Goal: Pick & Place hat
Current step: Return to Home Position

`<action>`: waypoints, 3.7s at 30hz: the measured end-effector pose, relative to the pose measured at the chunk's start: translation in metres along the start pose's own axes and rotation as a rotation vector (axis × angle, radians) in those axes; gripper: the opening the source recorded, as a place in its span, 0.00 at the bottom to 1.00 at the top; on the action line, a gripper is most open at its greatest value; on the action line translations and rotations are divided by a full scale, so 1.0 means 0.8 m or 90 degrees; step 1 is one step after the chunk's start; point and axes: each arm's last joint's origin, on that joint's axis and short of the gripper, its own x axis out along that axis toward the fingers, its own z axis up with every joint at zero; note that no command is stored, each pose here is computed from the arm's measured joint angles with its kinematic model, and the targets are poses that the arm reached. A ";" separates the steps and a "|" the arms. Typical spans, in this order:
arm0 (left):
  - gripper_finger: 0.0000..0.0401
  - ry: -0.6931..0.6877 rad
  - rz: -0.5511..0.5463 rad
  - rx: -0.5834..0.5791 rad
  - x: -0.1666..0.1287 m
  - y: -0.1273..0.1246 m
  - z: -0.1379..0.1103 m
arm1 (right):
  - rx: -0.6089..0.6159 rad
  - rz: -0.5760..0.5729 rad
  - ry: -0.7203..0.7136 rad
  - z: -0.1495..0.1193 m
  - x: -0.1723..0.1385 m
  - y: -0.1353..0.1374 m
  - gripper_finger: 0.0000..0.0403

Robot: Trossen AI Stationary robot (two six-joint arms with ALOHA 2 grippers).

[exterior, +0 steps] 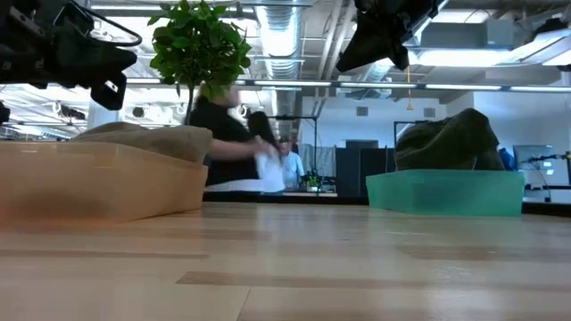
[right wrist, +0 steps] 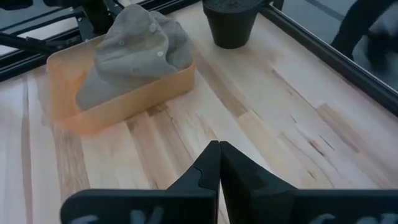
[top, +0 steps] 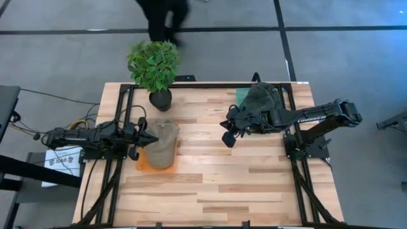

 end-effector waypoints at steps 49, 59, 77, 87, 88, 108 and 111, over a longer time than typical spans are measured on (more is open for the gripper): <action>0.00 0.000 -0.001 0.002 0.000 0.000 0.000 | -0.137 0.116 -0.055 -0.181 -0.019 -0.040 0.00; 0.00 0.000 0.000 0.001 0.000 0.000 0.000 | -0.151 0.132 -0.144 -0.204 -0.042 -0.076 0.00; 0.00 -0.001 0.000 0.001 0.000 0.000 0.000 | -0.084 0.191 -0.287 -0.223 -0.055 -0.124 0.00; 0.00 0.000 -0.001 0.001 0.000 0.000 0.000 | -0.032 0.196 -0.299 -0.233 -0.070 -0.131 0.00; 0.00 -0.001 -0.001 0.001 0.000 0.000 0.000 | -0.026 0.193 -0.301 -0.234 -0.072 -0.132 0.00; 0.00 -0.001 -0.001 0.001 0.000 0.000 0.000 | -0.061 0.258 -0.334 -0.239 -0.089 -0.120 0.00; 0.00 0.000 -0.001 0.001 0.000 0.000 0.000 | -0.068 0.247 -0.311 -0.240 -0.090 -0.121 0.00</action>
